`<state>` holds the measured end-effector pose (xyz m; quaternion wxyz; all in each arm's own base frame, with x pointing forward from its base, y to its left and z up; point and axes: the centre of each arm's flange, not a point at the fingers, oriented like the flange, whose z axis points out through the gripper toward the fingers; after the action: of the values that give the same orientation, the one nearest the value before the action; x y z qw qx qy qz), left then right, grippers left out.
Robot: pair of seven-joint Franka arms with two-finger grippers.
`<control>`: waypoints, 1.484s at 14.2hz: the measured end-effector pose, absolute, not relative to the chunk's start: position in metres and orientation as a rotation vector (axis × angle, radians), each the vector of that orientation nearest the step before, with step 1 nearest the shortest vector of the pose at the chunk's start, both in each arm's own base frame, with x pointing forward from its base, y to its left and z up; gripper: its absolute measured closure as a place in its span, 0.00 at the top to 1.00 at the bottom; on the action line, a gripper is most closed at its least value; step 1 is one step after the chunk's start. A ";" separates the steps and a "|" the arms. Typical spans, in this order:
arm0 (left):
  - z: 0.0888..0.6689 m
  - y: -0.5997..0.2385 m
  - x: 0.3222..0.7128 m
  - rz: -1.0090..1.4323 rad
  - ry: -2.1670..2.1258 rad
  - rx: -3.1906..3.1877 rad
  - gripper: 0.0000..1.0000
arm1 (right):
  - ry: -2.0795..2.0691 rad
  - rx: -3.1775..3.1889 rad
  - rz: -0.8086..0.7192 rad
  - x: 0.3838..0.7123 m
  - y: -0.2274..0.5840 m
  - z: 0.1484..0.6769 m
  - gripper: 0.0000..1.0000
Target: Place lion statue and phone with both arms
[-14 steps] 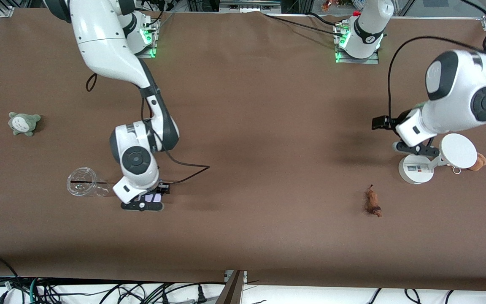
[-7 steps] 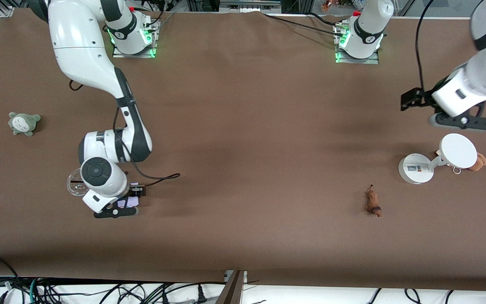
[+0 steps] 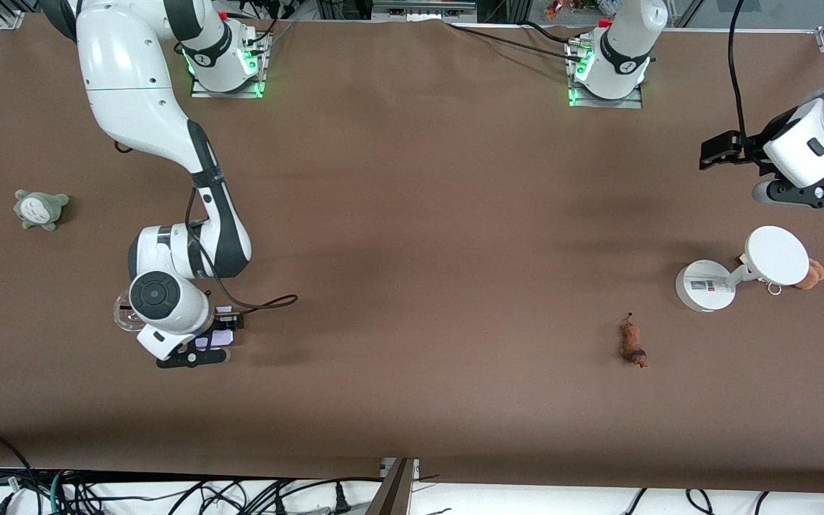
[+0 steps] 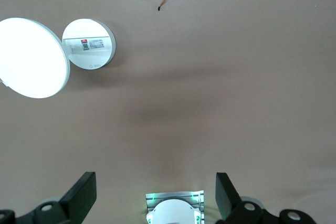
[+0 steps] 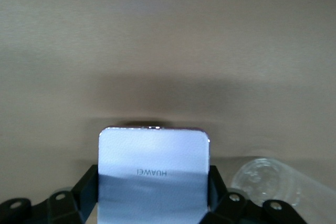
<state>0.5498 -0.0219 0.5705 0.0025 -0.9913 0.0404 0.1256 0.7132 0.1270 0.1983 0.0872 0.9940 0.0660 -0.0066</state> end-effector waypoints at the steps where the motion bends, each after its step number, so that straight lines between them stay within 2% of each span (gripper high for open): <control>1: 0.570 -0.020 0.551 0.386 0.120 -3.084 1.00 | 0.202 2.962 -0.021 0.712 0.131 0.198 0.85; 8: 0.574 -0.040 0.558 0.290 -0.030 -3.017 1.00 | 0.203 2.957 -0.064 0.704 0.130 0.183 0.85; 10: 0.586 -0.031 0.567 0.166 -0.072 -3.033 1.00 | 0.203 2.957 -0.063 0.704 0.130 0.183 0.99; 14: 0.618 0.000 0.573 0.014 -0.177 -3.046 1.00 | 0.205 2.961 -0.022 0.709 0.129 0.193 1.00; 16: 0.619 0.006 0.573 0.011 -0.206 -3.077 1.00 | 0.213 2.970 0.049 0.718 0.135 0.220 1.00; 21: 0.617 0.012 0.575 0.009 -0.238 -3.108 1.00 | 0.195 2.985 0.172 0.727 0.118 0.344 1.00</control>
<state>0.5745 0.0123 0.6173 0.0124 -0.9970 -0.0765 0.0029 0.7273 0.1176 0.3439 0.0727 0.9936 0.0648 0.0574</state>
